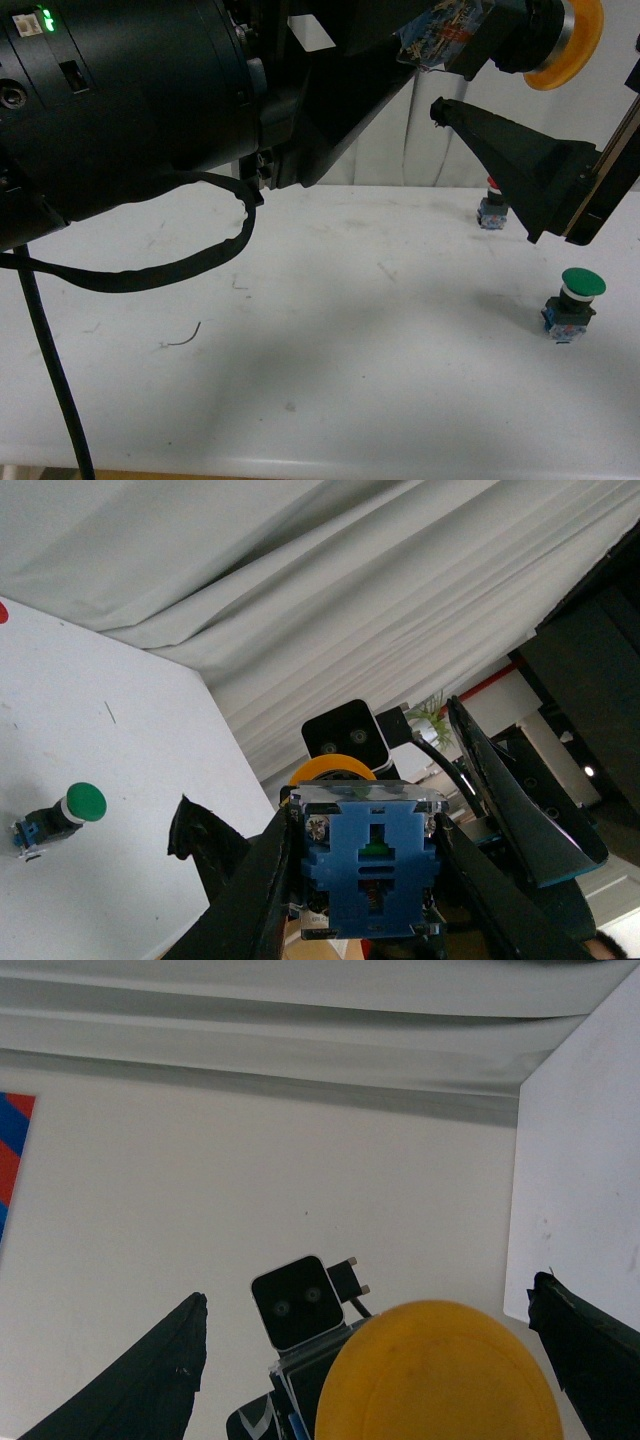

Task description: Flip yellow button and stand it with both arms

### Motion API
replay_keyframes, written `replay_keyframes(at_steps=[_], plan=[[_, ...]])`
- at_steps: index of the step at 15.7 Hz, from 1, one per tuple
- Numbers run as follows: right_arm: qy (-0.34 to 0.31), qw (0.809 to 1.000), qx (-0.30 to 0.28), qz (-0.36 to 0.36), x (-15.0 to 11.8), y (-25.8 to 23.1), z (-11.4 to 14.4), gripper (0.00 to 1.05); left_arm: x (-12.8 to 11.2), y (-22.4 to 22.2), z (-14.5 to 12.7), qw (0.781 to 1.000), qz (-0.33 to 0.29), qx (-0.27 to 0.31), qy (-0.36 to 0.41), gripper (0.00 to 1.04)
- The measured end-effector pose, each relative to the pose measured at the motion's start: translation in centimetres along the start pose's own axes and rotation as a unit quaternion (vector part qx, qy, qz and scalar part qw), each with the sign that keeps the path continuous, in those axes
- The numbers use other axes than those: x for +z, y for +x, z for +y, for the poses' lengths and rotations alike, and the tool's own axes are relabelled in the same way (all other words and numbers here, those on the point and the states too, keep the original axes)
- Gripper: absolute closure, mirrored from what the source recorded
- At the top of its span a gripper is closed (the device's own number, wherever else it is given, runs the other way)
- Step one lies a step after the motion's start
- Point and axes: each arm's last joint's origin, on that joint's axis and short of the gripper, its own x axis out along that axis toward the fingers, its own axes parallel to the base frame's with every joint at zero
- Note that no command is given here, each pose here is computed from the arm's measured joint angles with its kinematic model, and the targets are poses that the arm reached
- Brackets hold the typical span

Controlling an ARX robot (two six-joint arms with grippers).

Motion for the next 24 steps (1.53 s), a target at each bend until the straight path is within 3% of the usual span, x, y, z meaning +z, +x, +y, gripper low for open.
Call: replay_keyframes(at_steps=[1,2,5,6,14,17,19,20,24], plan=[[0.000,1.000,0.001,-0.001,0.1,0.2,0.0,0.07,0.0,0.0,0.0,1.000,0.000,0.000,0.000,0.71],[-0.002,1.000,0.003,0.001,0.0,0.3,0.1,0.15,-0.1,0.0,0.0,1.000,0.001,-0.001,0.000,0.71],[-0.006,1.000,0.007,0.007,-0.4,1.0,0.2,0.55,0.0,0.0,-0.1,1.000,0.000,-0.002,0.000,0.71],[-0.010,1.000,0.009,0.008,-0.5,1.2,0.3,0.61,0.0,0.0,-0.1,1.000,0.000,-0.003,-0.009,0.71],[-0.016,1.000,0.009,0.006,-0.3,1.0,0.3,0.62,0.1,0.0,0.0,1.000,0.001,-0.003,-0.018,0.72],[-0.018,1.000,0.007,0.001,0.0,0.8,0.2,0.63,0.4,-0.1,0.1,1.000,0.000,-0.002,-0.012,0.29],[-0.018,1.000,0.007,0.001,0.0,0.8,0.2,0.63,0.4,-0.1,0.1,1.000,-0.006,0.001,-0.011,0.11],[-0.018,1.000,0.007,0.001,0.0,0.8,0.2,0.63,0.5,-0.2,0.2,1.000,-0.009,0.003,-0.009,0.05],[-0.020,1.000,0.005,-0.006,0.3,0.5,0.2,0.67,2.1,-1.6,1.4,0.999,-0.038,0.031,-0.003,0.07]])
